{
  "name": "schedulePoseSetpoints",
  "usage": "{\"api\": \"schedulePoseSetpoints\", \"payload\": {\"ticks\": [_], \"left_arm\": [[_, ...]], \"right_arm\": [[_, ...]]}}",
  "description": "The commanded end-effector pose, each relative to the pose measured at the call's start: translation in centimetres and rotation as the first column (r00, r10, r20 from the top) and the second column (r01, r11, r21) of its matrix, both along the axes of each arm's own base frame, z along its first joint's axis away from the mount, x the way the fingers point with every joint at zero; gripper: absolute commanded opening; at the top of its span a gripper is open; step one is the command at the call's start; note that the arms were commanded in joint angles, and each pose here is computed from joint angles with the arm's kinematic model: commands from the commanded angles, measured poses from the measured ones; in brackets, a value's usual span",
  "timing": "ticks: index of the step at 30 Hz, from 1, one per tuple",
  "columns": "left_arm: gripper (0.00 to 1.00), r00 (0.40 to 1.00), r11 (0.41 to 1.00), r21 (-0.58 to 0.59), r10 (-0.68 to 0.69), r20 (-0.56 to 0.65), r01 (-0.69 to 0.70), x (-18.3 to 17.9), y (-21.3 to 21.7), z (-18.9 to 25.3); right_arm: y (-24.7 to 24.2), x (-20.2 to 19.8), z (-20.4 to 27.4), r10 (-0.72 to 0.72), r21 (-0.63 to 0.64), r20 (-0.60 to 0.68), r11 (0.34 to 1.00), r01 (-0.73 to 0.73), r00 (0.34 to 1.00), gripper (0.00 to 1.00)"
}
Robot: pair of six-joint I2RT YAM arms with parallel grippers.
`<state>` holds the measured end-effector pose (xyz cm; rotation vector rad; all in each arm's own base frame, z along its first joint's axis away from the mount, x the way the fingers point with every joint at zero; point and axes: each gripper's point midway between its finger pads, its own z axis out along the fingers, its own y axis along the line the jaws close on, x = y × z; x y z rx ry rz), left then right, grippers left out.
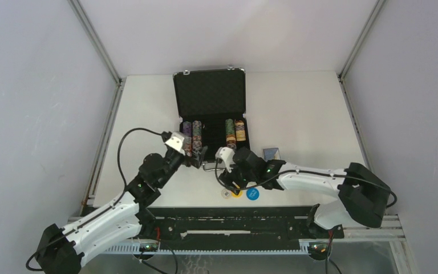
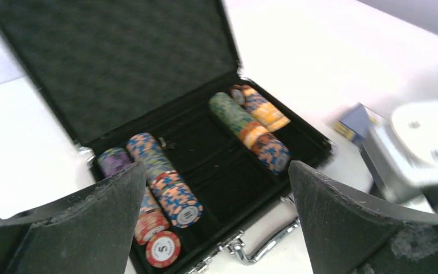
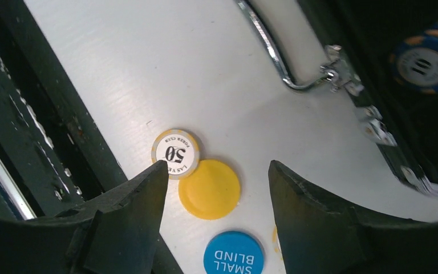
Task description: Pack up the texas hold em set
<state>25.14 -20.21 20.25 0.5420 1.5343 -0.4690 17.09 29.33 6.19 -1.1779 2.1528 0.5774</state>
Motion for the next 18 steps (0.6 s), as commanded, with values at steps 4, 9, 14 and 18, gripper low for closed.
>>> {"api": "schedulePoseSetpoints", "payload": {"ticks": [4,9,14,18], "left_arm": [[1.00,0.951,0.941,-0.135,0.309,-0.022,-0.309,2.5,5.6,0.3],[1.00,0.932,0.923,-0.131,0.357,-0.064,-0.362,3.1,6.8,-1.0],[1.00,0.937,0.925,-0.152,0.341,-0.072,-0.348,3.1,6.5,-1.3],[1.00,0.934,0.921,-0.156,0.350,-0.071,-0.357,3.1,6.8,-1.2]], "right_arm": [[1.8,-1.0,0.2,0.226,-0.102,0.080,0.971,-0.217,0.971,0.74],[2.2,-1.4,-1.0,0.244,-0.189,0.078,0.956,-0.226,0.967,0.66],[4.2,-1.7,-0.5,0.235,-0.187,0.086,0.958,-0.216,0.968,0.23],[5.7,-2.5,0.1,0.239,-0.145,0.065,0.963,-0.228,0.969,0.00]]}}
